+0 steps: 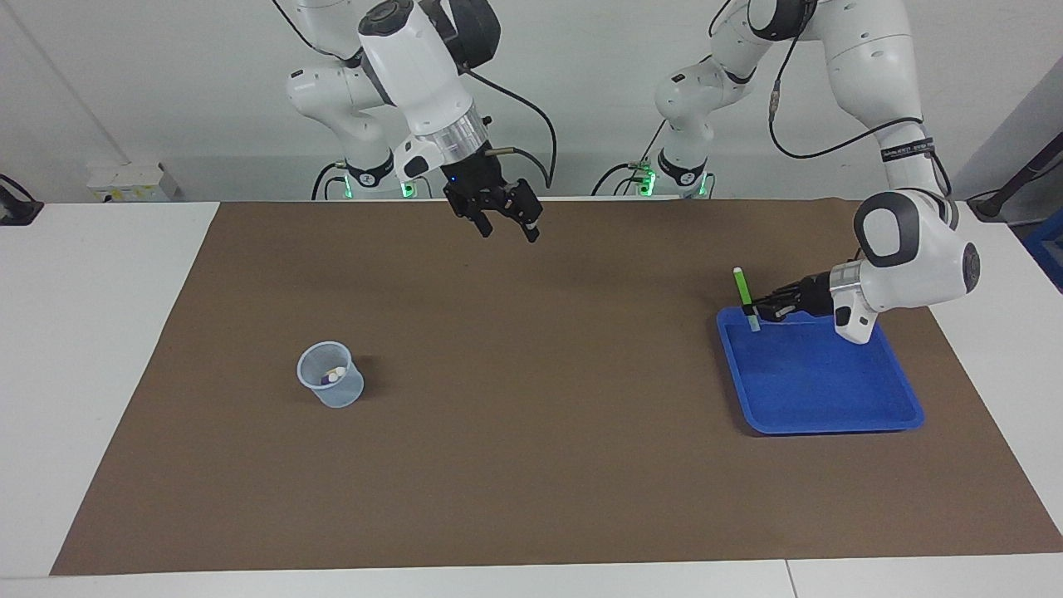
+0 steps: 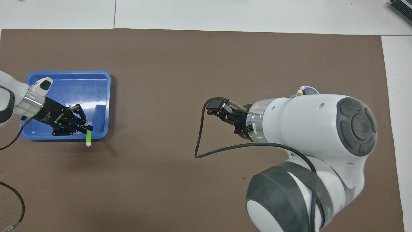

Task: Transfer and insert pens with both arms
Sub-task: 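Lift the green pen with the left gripper while the right gripper approaches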

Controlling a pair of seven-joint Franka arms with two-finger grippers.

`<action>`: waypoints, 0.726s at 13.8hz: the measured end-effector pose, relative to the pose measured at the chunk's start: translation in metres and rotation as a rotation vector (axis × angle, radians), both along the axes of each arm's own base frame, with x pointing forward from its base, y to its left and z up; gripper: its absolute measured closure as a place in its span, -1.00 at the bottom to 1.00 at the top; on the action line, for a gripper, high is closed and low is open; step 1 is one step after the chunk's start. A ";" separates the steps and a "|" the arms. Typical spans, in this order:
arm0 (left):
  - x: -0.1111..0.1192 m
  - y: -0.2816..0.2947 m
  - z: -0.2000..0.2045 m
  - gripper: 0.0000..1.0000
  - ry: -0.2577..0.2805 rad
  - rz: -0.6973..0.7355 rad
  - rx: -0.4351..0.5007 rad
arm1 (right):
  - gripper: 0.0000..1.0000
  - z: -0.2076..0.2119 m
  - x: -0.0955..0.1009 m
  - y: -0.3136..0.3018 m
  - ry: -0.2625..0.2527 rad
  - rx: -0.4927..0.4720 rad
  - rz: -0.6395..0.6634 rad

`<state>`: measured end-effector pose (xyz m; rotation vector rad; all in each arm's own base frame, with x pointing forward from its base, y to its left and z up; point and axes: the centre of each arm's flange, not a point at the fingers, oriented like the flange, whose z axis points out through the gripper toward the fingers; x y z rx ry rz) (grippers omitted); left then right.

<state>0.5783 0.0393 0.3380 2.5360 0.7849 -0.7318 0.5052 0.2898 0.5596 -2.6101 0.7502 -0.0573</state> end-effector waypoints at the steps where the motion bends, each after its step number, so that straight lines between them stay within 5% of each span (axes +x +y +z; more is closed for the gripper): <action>1: 0.000 -0.012 0.010 0.67 0.010 0.020 0.019 | -1.00 0.001 -0.001 0.002 -0.002 0.003 -0.003; 4: -0.002 -0.066 0.047 0.67 0.041 0.085 0.085 | -1.00 0.005 -0.003 0.011 0.003 0.033 -0.081; 10: -0.010 -0.124 0.073 0.67 0.135 0.217 0.050 | -1.00 0.006 -0.010 0.030 0.000 0.072 -0.142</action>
